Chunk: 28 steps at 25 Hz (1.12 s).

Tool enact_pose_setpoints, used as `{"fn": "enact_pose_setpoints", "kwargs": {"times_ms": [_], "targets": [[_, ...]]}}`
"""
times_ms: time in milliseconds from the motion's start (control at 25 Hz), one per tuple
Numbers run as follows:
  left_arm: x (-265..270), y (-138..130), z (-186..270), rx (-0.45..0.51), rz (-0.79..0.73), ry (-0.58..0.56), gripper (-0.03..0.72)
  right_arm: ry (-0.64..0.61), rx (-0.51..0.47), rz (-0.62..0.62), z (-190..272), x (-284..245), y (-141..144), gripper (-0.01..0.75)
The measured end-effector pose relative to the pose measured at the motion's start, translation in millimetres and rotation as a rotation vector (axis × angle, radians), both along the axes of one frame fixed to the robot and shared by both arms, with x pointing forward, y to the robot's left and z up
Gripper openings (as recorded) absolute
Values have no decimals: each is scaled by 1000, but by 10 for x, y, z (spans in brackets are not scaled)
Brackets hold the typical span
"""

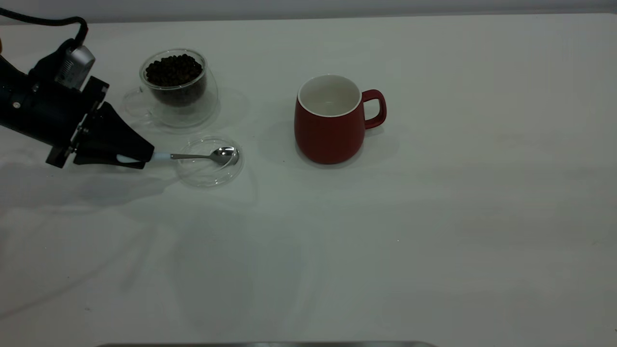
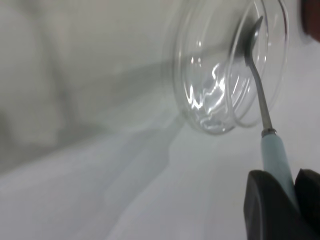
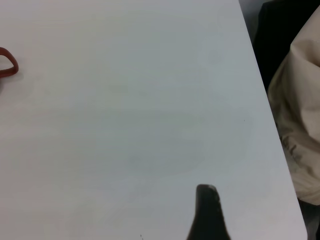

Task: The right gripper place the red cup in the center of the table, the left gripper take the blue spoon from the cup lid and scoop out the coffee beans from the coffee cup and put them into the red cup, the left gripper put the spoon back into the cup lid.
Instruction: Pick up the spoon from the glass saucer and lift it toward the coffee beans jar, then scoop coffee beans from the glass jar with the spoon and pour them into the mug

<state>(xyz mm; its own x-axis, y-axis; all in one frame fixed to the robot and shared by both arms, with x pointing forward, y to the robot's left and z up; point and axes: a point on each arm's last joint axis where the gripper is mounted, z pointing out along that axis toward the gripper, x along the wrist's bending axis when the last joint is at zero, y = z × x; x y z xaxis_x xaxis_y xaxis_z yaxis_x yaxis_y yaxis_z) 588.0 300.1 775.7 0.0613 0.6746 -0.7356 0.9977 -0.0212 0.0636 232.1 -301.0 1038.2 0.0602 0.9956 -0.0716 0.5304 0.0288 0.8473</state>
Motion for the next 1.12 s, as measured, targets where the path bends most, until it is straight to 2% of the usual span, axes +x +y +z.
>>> {"fn": "enact_pose_setpoints", "kwargs": {"times_ms": [200,360,440,600,720,920,1120], "targets": [[-18,79,101,33,-60,-23,125,0,0,0,0,0,0,590],[-9,254,249,28,-32,-47,126,0,0,0,0,0,0,590],[-22,333,322,-2,-19,-49,126,0,0,0,0,0,0,590],[-86,405,478,-128,-42,-37,124,0,0,0,0,0,0,590],[-7,458,637,-212,-13,-78,124,0,0,0,0,0,0,590],[332,641,948,-223,78,-236,123,0,0,0,0,0,0,590],[562,740,1111,-205,126,-266,124,0,0,0,0,0,0,590]]}}
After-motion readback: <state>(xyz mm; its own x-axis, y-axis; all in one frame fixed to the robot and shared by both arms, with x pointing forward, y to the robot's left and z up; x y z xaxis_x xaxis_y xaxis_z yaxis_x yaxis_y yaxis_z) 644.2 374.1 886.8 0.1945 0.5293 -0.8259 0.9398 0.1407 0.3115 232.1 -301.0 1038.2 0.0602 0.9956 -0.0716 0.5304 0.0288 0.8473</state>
